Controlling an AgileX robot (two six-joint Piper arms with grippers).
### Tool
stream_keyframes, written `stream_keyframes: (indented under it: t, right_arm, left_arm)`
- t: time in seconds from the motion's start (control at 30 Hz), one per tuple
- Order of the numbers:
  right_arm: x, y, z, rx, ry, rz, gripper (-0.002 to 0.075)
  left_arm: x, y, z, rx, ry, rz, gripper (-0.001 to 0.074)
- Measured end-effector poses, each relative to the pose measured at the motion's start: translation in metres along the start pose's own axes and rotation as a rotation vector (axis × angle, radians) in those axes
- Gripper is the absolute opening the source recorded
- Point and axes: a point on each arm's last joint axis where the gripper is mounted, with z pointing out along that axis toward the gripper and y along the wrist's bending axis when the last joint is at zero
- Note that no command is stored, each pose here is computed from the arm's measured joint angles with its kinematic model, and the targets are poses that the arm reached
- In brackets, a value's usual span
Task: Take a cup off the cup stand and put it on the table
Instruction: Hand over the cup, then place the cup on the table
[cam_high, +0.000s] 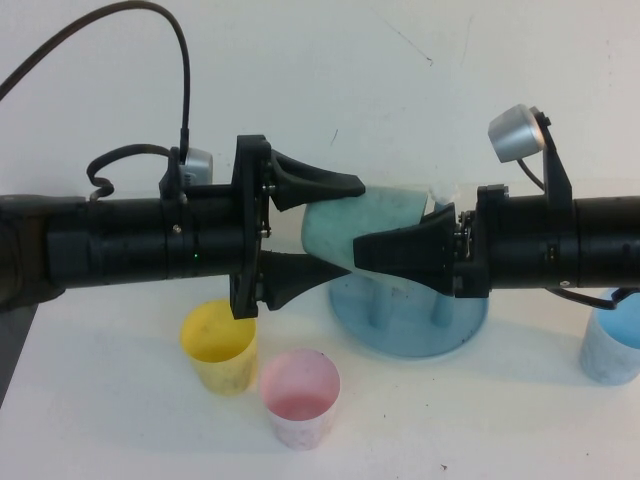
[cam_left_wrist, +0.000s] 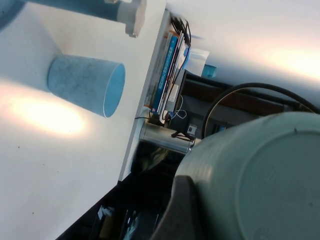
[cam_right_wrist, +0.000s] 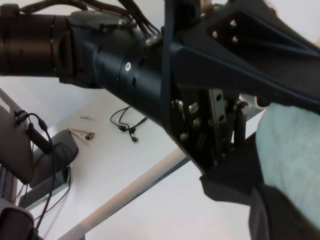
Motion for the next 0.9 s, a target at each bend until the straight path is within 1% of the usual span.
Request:
stream_keyframes:
  t: [0.13,0.23,0.3,0.4,0.47,0.53,0.63,0.77,0.8,0.9]
  right_arm:
    - [0.000,0.000,0.000,0.000,-0.001,-0.009,0.0036]
    - [0.000,0.000,0.000,-0.002,-0.001,-0.011,0.0032]
    - [0.000,0.000,0.000,-0.002,-0.001,-0.011,0.0031]
    - [0.000,0.000,0.000,0.002,0.000,-0.012,0.0031]
    - [0.000,0.000,-0.002,0.007,0.018,-0.014,0.0031]
    - [-0.001,0.001,-0.008,0.025,0.045,-0.029,0.0030]
    - [-0.003,0.005,-0.024,0.094,0.109,-0.063,0.0030]
    - [-0.002,0.014,-0.045,0.195,0.254,-0.122,0.0030]
    - [0.000,0.017,-0.050,0.222,0.319,-0.132,0.0030]
    - [0.009,0.021,-0.062,0.275,0.516,-0.118,0.0030]
  left_arm:
    - [0.000,-0.001,0.000,0.009,-0.003,0.061,0.0570]
    - [0.000,0.000,0.000,0.000,0.000,0.110,0.0650]
    - [0.000,0.001,-0.001,-0.006,0.000,0.124,0.0675]
    - [-0.004,0.000,-0.006,-0.001,-0.006,0.132,0.0683]
    - [-0.009,-0.001,-0.015,0.014,-0.012,0.127,0.0662]
    - [-0.014,-0.002,-0.025,0.029,-0.014,0.125,0.0601]
    - [-0.025,-0.003,-0.044,0.061,-0.040,0.145,0.0444]
    - [-0.040,-0.003,-0.070,0.073,-0.128,0.255,0.0148]
    - [-0.043,-0.002,-0.074,0.068,-0.142,0.295,0.0097]
    - [-0.045,0.001,-0.078,0.019,-0.155,0.396,0.0029]
